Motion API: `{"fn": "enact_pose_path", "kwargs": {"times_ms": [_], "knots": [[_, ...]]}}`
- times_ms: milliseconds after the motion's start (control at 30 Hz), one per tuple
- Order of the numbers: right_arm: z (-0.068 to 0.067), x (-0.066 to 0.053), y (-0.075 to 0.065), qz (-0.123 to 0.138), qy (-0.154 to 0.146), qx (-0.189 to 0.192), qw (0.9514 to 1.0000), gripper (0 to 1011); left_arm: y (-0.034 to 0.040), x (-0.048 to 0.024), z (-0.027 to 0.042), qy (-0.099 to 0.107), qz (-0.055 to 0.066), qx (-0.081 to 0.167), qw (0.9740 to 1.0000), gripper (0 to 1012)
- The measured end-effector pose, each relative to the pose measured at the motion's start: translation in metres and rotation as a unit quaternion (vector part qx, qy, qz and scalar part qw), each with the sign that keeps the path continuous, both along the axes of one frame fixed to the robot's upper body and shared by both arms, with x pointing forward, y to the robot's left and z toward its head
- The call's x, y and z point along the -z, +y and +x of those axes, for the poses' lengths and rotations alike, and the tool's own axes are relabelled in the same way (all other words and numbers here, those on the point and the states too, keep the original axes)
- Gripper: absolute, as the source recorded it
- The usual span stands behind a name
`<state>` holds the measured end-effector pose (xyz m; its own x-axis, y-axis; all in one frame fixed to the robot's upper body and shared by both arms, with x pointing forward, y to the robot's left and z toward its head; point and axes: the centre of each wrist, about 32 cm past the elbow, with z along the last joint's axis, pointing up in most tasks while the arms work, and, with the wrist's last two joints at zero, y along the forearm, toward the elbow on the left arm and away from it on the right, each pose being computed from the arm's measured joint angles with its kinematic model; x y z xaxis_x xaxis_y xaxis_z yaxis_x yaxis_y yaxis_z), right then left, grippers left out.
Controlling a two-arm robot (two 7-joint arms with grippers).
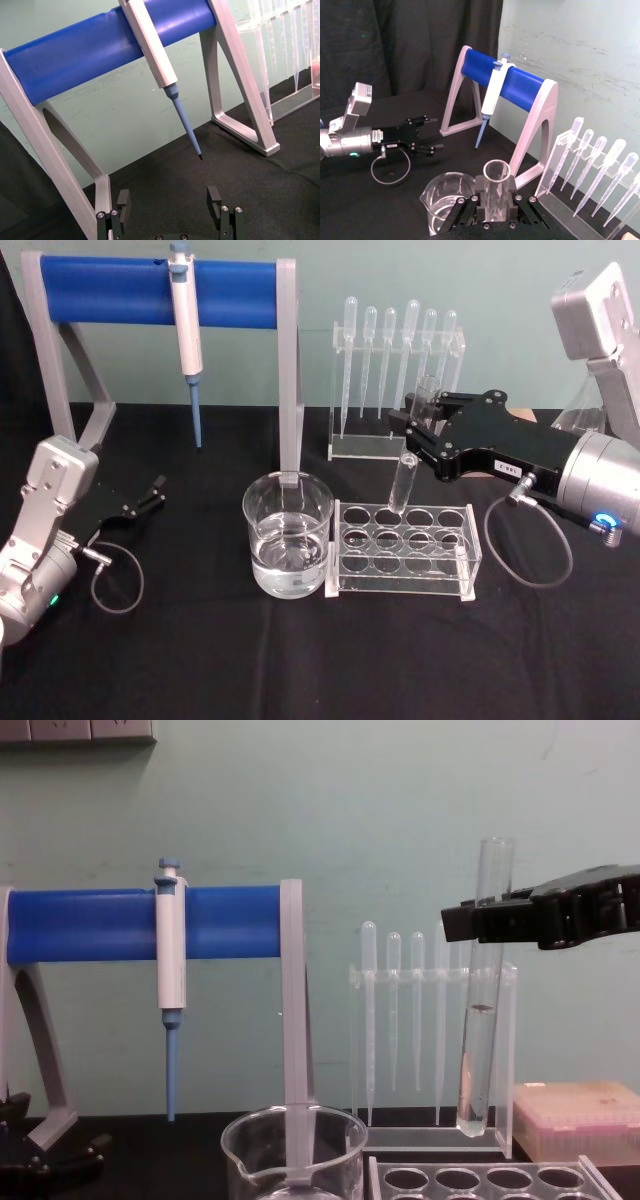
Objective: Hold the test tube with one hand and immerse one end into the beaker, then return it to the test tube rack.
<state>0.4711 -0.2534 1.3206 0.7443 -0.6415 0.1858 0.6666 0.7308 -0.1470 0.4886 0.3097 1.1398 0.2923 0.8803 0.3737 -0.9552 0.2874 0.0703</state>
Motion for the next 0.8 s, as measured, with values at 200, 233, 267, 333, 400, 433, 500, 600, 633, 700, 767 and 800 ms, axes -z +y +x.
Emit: {"fn": "enact_pose_path", "kwargs": {"times_ms": [200,233,267,333,400,433,500,600,633,700,767,800], "knots": [[0.0000,0.0000,0.0000,0.000,0.000,0.000,1.0000,228,0.0000,0.0000,0.0000,0.000,0.000,0.000,1.0000,1000],[0.0000,0.0000,0.0000,0.000,0.000,0.000,1.0000,228,0.0000,0.0000,0.0000,0.000,0.000,0.000,1.0000,1000],[0.0000,0.0000,0.0000,0.000,0.000,0.000,1.0000,228,0.0000,0.0000,0.0000,0.000,0.000,0.000,1.0000,1000],[0.0000,0.0000,0.0000,0.000,0.000,0.000,1.0000,228,0.0000,0.0000,0.0000,0.000,0.000,0.000,1.0000,1000],[0.0000,0.0000,0.0000,0.000,0.000,0.000,1.0000,228,0.0000,0.0000,0.0000,0.000,0.000,0.000,1.0000,1000],[0.0000,0.0000,0.0000,0.000,0.000,0.000,1.0000,228,0.0000,0.0000,0.0000,0.000,0.000,0.000,1.0000,1000],[0.0000,0.0000,0.0000,0.000,0.000,0.000,1.0000,228,0.0000,0.0000,0.0000,0.000,0.000,0.000,1.0000,1000],[0.0000,0.0000,0.0000,0.000,0.000,0.000,1.0000,228,0.0000,0.0000,0.0000,0.000,0.000,0.000,1.0000,1000],[0.0000,0.0000,0.0000,0.000,0.000,0.000,1.0000,228,0.0000,0.0000,0.0000,0.000,0.000,0.000,1.0000,1000],[0.0000,0.0000,0.0000,0.000,0.000,0.000,1.0000,228,0.0000,0.0000,0.0000,0.000,0.000,0.000,1.0000,1000],[0.0000,0.0000,0.0000,0.000,0.000,0.000,1.0000,228,0.0000,0.0000,0.0000,0.000,0.000,0.000,1.0000,1000],[0.0000,0.0000,0.0000,0.000,0.000,0.000,1.0000,228,0.0000,0.0000,0.0000,0.000,0.000,0.000,1.0000,1000]]}}
